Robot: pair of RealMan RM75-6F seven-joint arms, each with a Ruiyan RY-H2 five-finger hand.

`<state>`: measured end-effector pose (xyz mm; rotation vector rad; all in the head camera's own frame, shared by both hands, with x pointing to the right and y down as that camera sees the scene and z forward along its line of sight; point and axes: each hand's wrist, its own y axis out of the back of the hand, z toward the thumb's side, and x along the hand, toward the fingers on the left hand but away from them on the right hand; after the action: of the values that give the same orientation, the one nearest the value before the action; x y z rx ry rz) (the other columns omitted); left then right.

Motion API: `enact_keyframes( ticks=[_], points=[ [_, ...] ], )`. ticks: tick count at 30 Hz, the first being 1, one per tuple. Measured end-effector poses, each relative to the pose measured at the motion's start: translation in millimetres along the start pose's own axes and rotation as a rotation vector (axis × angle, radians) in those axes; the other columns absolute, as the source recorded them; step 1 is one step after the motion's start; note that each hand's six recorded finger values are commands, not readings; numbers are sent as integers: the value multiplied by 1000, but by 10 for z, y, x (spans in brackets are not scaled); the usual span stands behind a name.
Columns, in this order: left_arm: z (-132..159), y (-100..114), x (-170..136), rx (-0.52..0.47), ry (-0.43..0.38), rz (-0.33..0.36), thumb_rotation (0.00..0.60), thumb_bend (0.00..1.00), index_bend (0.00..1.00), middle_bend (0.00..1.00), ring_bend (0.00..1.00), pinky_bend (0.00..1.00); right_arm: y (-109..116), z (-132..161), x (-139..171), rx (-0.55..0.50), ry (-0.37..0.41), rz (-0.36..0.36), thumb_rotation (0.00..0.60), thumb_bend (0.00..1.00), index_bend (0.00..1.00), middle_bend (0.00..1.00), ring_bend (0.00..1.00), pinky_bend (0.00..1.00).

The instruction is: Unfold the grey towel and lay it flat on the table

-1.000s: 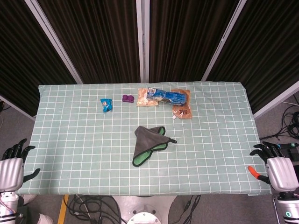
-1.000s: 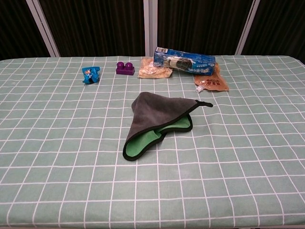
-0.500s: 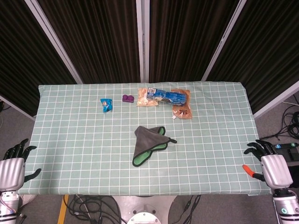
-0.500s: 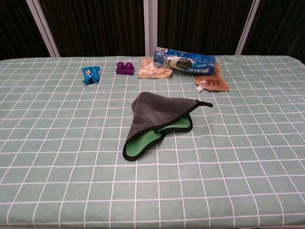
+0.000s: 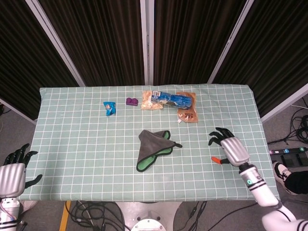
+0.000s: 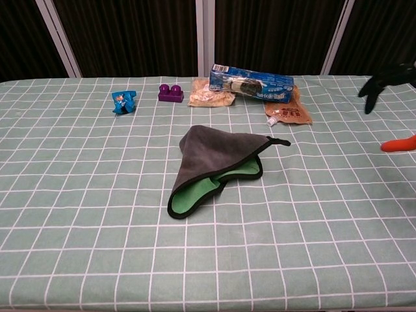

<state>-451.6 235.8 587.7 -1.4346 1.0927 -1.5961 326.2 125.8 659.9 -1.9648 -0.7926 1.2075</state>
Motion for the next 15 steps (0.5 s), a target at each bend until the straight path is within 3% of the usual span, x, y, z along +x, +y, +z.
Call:
enact_keyframes(
  ticks=[7,15],
  points=[
    [-12,-19,20,-2,4,-6,600,146,344,215,182,210,-348,323,-625,41,91,53,600,42,400,139,0,0],
    [-43,-42,43,-9,11,-13,600,146,344,215,182,210,-637,576,-1023,87,149,60,600,46,357,133,0,0]
  ],
)
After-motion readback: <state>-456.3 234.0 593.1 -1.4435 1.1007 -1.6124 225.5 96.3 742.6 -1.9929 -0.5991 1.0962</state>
